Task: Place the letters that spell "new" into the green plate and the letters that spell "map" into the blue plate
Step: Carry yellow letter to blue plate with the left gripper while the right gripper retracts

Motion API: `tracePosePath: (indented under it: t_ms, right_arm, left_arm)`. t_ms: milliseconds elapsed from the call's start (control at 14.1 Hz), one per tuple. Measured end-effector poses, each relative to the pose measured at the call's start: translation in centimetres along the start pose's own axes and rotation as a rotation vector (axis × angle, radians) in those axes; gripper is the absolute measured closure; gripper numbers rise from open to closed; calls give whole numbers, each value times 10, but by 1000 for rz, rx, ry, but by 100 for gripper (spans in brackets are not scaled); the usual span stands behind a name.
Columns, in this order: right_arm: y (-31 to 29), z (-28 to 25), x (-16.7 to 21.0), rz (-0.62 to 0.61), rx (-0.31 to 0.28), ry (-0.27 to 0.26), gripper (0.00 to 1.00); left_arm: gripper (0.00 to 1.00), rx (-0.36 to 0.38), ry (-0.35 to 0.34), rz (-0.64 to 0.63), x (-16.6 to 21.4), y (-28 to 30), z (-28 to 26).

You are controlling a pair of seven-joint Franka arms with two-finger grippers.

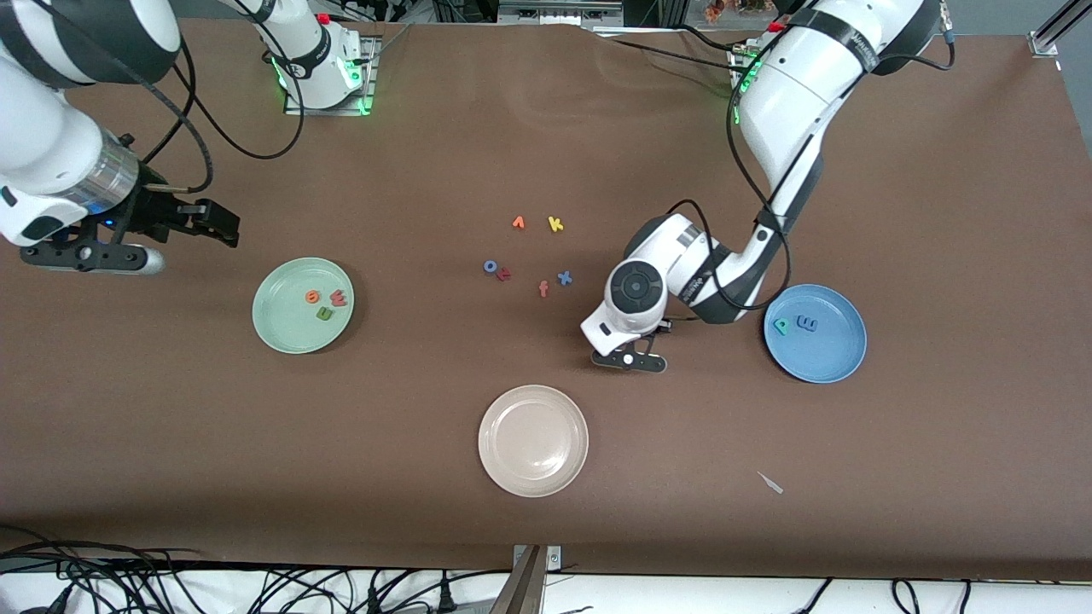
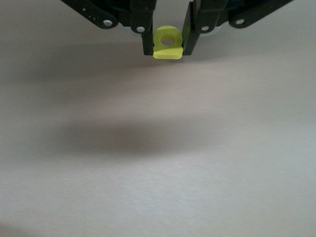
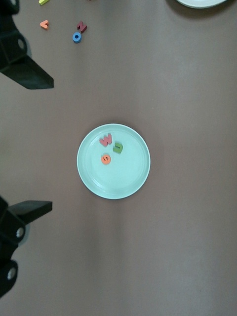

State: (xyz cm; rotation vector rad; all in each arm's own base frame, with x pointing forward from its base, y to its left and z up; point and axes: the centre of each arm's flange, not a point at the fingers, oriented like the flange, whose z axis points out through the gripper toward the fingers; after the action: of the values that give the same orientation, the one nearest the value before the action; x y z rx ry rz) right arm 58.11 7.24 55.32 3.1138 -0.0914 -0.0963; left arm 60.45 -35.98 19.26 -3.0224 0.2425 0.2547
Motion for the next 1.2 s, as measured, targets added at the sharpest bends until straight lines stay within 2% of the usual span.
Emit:
tracePosePath:
  t_ms: [496, 779, 991, 1062, 1133, 1204]
  right_arm:
    - [9, -11, -4, 6, 14, -4, 0]
    - [11, -9, -7, 0, 10, -35, 0]
    - [22, -19, -6, -5, 16, -26, 0]
    - [22, -23, -6, -4, 19, -20, 0]
    - [21, -25, -7, -6, 21, -18, 0]
    - [19, -26, -7, -11, 22, -17, 0]
  left_arm:
    - [72, 6, -120, 199, 11, -121, -49]
    - [72, -42, -190, 347, 16, -229, -45]
    - [72, -68, -221, 417, 12, -295, -32]
    - [67, -61, -231, 429, 10, -311, -26]
    - [67, -53, -242, 435, 9, -321, -20]
    - [61, -53, -248, 436, 8, -325, -16]
